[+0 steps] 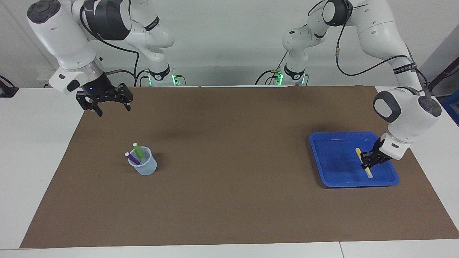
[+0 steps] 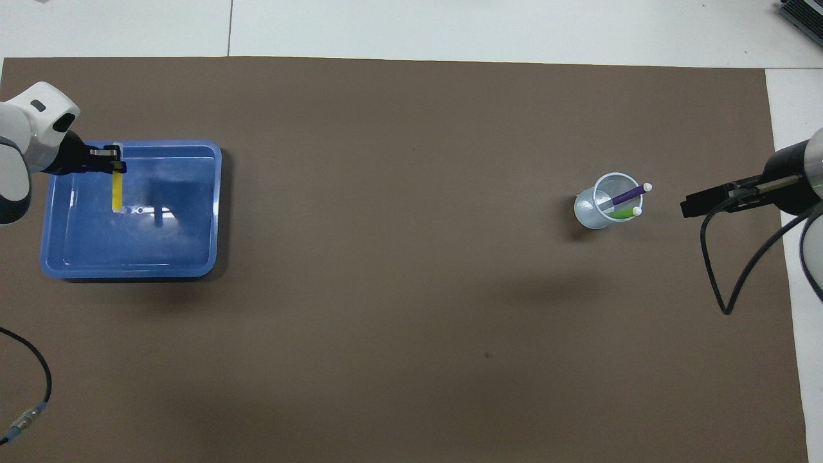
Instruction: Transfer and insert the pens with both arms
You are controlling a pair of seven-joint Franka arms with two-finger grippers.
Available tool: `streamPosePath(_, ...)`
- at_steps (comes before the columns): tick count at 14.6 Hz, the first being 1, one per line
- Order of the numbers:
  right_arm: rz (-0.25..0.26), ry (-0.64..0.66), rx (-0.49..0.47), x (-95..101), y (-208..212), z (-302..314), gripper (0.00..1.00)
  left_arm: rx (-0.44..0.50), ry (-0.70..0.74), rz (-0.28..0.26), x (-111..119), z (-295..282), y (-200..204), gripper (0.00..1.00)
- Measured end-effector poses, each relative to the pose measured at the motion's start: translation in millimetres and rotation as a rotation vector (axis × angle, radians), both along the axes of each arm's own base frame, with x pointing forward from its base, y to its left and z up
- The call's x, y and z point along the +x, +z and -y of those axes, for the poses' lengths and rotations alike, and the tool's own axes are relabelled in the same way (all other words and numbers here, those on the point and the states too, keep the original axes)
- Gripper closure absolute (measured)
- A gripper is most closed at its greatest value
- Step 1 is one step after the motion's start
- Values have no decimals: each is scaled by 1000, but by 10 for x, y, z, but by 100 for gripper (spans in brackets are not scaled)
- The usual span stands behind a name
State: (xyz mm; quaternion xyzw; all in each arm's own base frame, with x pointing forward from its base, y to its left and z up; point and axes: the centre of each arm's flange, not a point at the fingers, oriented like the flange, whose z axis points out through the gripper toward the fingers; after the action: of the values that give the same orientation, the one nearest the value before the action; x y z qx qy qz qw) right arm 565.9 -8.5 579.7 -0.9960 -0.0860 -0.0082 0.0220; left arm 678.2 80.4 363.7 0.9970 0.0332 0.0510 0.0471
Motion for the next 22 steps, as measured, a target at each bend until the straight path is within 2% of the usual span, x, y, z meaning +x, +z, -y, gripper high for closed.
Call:
streamPosePath(3,0,0,0,0,0,0,0,-44,119,-16,59,440,80,83)
streamPosePath(7,0,0,0,0,-2,-1,0,-69,292,-68,20,1063,251,83)
streamPosePath(12,-11,1,0,-21,-29,-5,0,-98,559,-119,-178,2023,550,83)
streamPosePath(16,-31,1,0,-74,-82,-12,0,-131,783,-144,-436,2903,747,83)
streamPosePath(18,-39,-12,46,-104,-131,-66,0,-154,887,-166,-583,3276,826,83)
streamPosePath(22,-42,-67,247,-146,-180,-248,0,-213,1055,-206,-840,3860,954,83)
